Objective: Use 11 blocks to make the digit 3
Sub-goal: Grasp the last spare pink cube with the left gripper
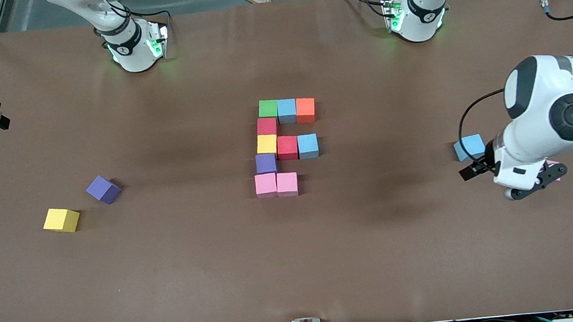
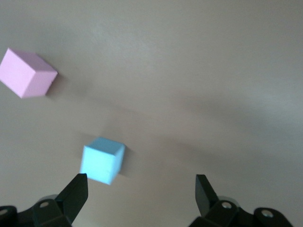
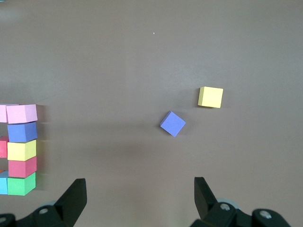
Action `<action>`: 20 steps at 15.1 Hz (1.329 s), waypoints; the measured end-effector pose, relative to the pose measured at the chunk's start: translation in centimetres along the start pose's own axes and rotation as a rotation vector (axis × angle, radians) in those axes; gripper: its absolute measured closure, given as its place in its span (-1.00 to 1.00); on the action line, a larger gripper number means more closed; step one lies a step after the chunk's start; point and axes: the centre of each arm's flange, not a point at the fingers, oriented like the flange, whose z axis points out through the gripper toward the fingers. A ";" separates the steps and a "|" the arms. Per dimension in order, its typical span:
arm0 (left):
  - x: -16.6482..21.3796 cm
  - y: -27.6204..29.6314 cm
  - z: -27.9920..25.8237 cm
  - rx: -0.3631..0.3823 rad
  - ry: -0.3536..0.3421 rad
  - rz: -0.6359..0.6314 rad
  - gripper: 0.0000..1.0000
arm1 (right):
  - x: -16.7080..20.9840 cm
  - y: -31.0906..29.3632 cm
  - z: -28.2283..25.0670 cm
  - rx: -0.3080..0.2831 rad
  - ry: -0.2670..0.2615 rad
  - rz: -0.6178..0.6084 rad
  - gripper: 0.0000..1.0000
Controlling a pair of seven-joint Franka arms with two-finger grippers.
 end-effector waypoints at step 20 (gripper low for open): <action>7.8 -22.5 13.0 -0.003 0.130 0.594 -1.00 | 0.0 0.0 0.0 0.000 0.000 0.000 -1.00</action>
